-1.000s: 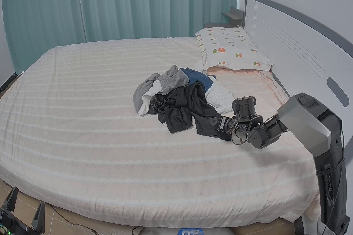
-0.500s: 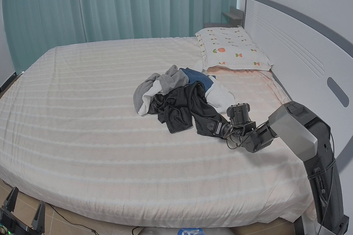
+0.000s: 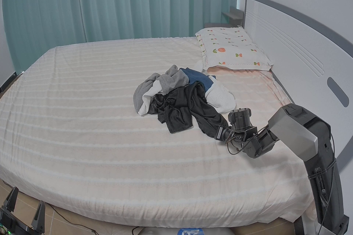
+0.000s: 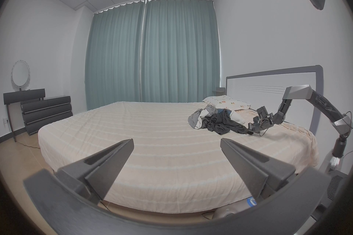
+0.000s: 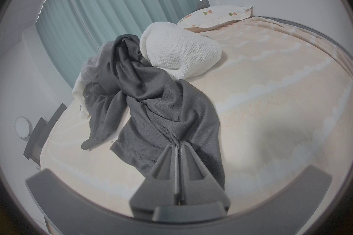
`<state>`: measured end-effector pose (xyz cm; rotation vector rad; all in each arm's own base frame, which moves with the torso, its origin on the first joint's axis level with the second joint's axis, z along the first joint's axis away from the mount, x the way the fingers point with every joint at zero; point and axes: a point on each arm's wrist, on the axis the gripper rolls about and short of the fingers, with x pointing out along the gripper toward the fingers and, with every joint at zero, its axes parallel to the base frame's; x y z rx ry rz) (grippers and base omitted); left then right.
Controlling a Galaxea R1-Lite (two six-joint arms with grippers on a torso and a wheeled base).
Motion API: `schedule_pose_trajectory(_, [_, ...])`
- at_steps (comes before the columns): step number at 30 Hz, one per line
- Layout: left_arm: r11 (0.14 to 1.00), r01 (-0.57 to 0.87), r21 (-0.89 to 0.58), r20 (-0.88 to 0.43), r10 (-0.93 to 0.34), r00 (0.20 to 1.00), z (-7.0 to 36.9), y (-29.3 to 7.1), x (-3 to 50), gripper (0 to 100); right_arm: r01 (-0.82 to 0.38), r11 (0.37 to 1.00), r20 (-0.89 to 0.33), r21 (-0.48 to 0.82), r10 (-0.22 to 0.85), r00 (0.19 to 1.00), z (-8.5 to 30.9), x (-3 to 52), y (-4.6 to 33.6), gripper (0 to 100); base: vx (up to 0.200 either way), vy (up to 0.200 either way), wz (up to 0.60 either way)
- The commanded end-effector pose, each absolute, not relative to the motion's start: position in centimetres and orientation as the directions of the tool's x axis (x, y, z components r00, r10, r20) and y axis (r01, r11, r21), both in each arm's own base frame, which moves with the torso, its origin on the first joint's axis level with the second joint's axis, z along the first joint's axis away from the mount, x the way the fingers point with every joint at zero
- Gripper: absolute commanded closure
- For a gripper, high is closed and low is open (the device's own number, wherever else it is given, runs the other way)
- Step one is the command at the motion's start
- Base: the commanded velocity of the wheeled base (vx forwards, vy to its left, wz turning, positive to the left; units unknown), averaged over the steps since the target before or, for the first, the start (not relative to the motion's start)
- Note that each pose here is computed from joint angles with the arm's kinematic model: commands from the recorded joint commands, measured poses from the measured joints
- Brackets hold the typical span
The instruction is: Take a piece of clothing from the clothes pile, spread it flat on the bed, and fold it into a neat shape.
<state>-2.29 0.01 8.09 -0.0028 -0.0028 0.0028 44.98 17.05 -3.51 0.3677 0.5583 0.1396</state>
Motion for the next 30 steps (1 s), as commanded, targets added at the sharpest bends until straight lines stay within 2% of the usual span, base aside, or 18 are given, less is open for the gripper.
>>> schedule_pose_trajectory(1, [1.000,-0.003,-0.003,0.002,0.003,1.000,7.6,0.0,-2.3,0,-0.104,0.874,-0.390,0.474,0.314,0.866,0.5,42.5,16.2,100,0.000,0.000,0.00])
schedule_pose_trajectory(2, [1.000,-0.003,-0.003,0.002,0.003,1.000,7.6,0.0,-2.3,0,-0.141,0.855,-0.340,0.500,0.343,0.876,2.0,41.5,16.0,100,0.000,0.000,0.00])
schedule_pose_trajectory(12, [1.000,-0.003,-0.003,0.002,0.003,1.000,7.6,0.0,-2.3,0,-0.231,0.821,-0.194,0.521,0.378,0.905,7.8,32.2,13.9,100,0.000,0.000,0.00])
schedule_pose_trajectory(16, [1.000,-0.003,-0.003,0.002,0.003,1.000,7.6,0.0,-2.3,0,-0.218,0.829,-0.225,0.516,0.376,0.899,7.0,29.4,13.1,100,0.000,0.000,0.00])
schedule_pose_trajectory(22, [1.000,-0.003,0.000,0.002,0.003,1.000,7.6,0.0,-2.3,0,-0.203,0.838,-0.182,0.507,0.334,0.925,6.7,26.9,12.0,100,0.000,0.000,0.00])
schedule_pose_trajectory(26, [1.000,-0.002,-0.002,0.003,0.002,1.000,7.6,0.0,-2.3,0,-0.200,0.839,-0.217,0.505,0.348,0.912,6.0,24.3,11.8,100,0.000,0.000,0.00])
schedule_pose_trajectory(30, [1.000,-0.002,-0.002,0.005,0.002,1.000,7.6,0.0,-2.3,0,-0.196,0.842,-0.188,0.504,0.327,0.926,7.2,23.3,11.5,100,0.000,0.000,0.00])
